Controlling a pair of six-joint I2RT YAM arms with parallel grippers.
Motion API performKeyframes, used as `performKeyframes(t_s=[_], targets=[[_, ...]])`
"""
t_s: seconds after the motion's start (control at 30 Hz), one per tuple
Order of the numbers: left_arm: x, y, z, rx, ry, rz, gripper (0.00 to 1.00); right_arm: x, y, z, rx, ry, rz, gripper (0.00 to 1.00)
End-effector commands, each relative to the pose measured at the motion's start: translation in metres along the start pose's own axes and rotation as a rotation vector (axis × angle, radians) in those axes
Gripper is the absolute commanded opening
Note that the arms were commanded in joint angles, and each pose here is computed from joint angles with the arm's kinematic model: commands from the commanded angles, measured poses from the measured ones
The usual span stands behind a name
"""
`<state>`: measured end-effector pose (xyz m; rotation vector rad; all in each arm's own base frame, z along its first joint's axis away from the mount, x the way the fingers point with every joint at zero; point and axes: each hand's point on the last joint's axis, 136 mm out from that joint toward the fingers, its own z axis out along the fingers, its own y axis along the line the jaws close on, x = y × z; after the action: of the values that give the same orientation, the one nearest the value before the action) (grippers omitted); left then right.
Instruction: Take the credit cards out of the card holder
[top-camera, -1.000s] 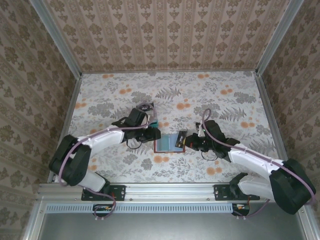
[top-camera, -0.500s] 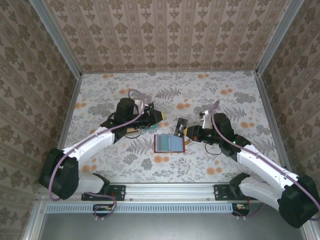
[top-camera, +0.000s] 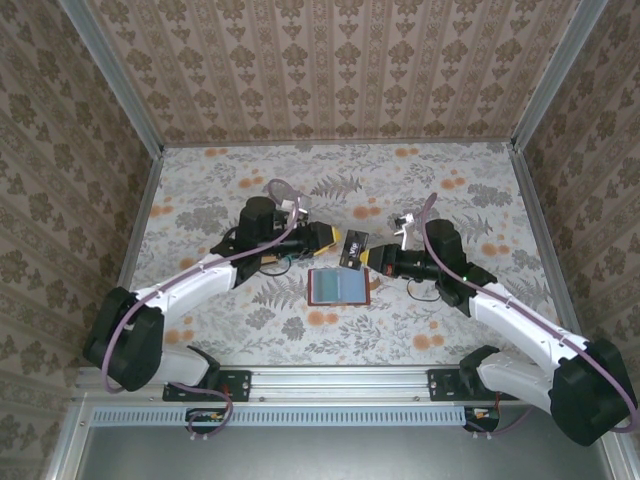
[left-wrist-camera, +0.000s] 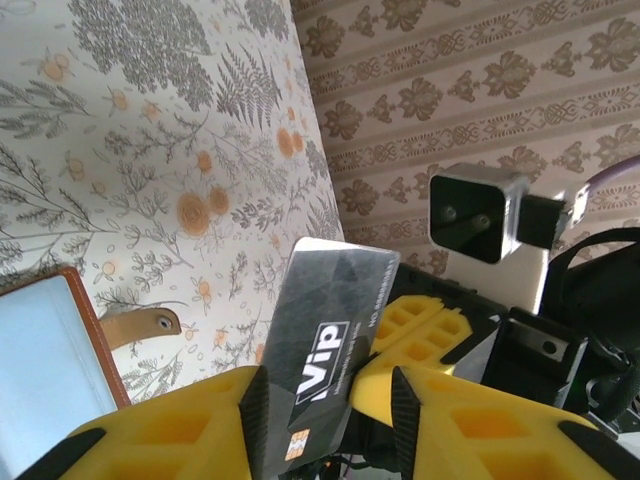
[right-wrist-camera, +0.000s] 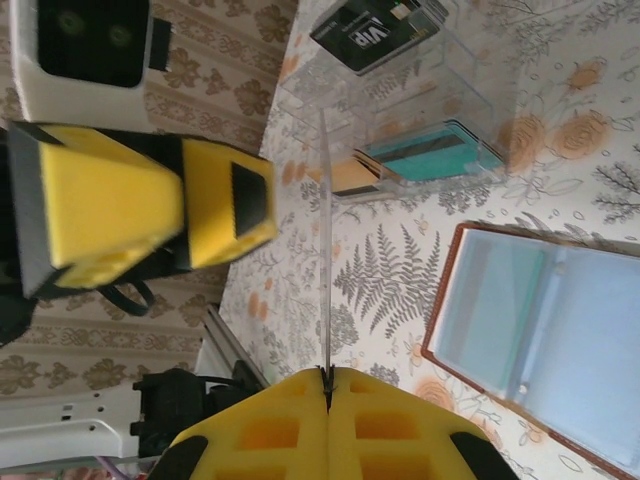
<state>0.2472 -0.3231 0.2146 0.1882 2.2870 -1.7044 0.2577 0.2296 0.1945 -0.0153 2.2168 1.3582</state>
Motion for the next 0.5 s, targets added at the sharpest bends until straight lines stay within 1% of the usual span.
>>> performKeyframes(t_s=[0.0, 0.17, 0.3, 0.37, 0.47], targets=[[0.005, -0.008, 0.006, 0.043, 0.029, 0.014, 0.38, -0.016, 0.026, -0.003, -0.088, -0.025, -0.027, 0.00], [0.008, -0.009, 0.012, 0.044, 0.045, 0.016, 0.37, -0.017, 0.030, -0.002, -0.109, -0.023, -0.023, 0.00], [0.007, -0.014, 0.012, 0.061, 0.043, 0.025, 0.33, -0.016, 0.028, -0.002, -0.110, -0.021, -0.020, 0.00], [0.006, -0.017, 0.011, 0.067, 0.041, 0.030, 0.29, -0.015, 0.027, -0.002, -0.110, -0.020, -0.017, 0.00], [0.006, -0.022, 0.010, 0.078, 0.038, 0.041, 0.19, -0.014, 0.026, -0.001, -0.112, -0.018, -0.013, 0.00]])
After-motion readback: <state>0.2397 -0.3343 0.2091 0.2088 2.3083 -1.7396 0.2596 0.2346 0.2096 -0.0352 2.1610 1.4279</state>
